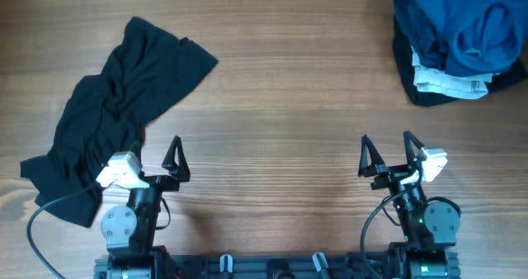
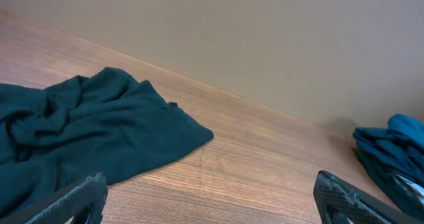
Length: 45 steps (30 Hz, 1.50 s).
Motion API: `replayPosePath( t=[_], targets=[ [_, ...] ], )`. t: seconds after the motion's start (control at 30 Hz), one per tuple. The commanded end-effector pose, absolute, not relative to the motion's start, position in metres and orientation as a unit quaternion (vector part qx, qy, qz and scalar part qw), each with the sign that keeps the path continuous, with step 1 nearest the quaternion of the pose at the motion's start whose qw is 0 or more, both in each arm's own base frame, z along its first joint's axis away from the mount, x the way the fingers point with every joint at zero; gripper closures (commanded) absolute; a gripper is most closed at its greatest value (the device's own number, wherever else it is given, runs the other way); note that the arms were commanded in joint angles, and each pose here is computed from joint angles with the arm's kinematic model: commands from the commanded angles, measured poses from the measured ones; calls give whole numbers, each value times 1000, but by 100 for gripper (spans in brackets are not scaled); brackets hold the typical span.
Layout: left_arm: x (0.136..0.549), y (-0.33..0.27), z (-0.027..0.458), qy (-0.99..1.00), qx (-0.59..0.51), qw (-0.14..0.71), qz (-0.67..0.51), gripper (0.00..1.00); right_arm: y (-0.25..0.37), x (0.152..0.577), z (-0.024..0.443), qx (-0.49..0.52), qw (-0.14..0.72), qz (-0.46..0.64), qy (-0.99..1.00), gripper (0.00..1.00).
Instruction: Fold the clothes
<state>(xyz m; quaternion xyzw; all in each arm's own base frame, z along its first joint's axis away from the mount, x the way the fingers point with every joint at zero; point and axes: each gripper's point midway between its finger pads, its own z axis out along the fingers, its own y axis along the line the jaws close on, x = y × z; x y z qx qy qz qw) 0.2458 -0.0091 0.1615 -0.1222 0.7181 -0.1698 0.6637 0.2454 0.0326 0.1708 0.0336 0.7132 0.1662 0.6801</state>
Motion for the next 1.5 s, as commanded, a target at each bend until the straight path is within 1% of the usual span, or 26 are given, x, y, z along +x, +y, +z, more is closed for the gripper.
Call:
replayPosePath(
  t=[0.0, 0.2, 0.33, 0.77, 0.8, 0.9, 1.03, 1.1, 1.2, 1.23, 1.3, 1.4, 1.47],
  targets=[
    [246, -9, 161, 718, -114, 667, -164, 0, 30, 246, 173, 33, 686, 157, 710, 0],
    [246, -9, 161, 718, -114, 667, -164, 0, 30, 246, 173, 33, 686, 157, 710, 0],
    [246, -9, 161, 718, -114, 667, -164, 0, 29, 246, 173, 5, 692, 125, 711, 0],
    [246, -9, 161, 718, -114, 667, -164, 0, 28, 246, 174, 8, 694, 122, 710, 0],
    [246, -9, 161, 718, -114, 667, -164, 0, 28, 246, 177, 8, 698, 124, 705, 0],
    [246, -9, 163, 715, -113, 670, -165, 0, 43, 242, 195, -6, 712, 182, 678, 0],
    [243, -28, 183, 692, -63, 690, -202, 0, 56, 236, 213, -41, 729, 204, 652, 0],
    [242, -32, 189, 688, -45, 696, -201, 0, 62, 231, 225, -59, 732, 216, 643, 0],
    [241, -32, 198, 687, -45, 697, -202, 0, 64, 231, 244, -64, 733, 219, 641, 0],
    [241, -32, 202, 688, -46, 695, -202, 0, 64, 233, 248, -64, 730, 218, 644, 0],
    [243, -31, 211, 697, -48, 688, -199, 0, 72, 238, 255, -100, 718, 210, 656, 0],
    [251, -31, 221, 720, -44, 667, -188, 0, 79, 257, 265, -113, 687, 223, 682, 0],
    [262, -30, 229, 743, -47, 642, -186, 0, 88, 272, 277, -159, 672, 219, 689, 0]
  ],
)
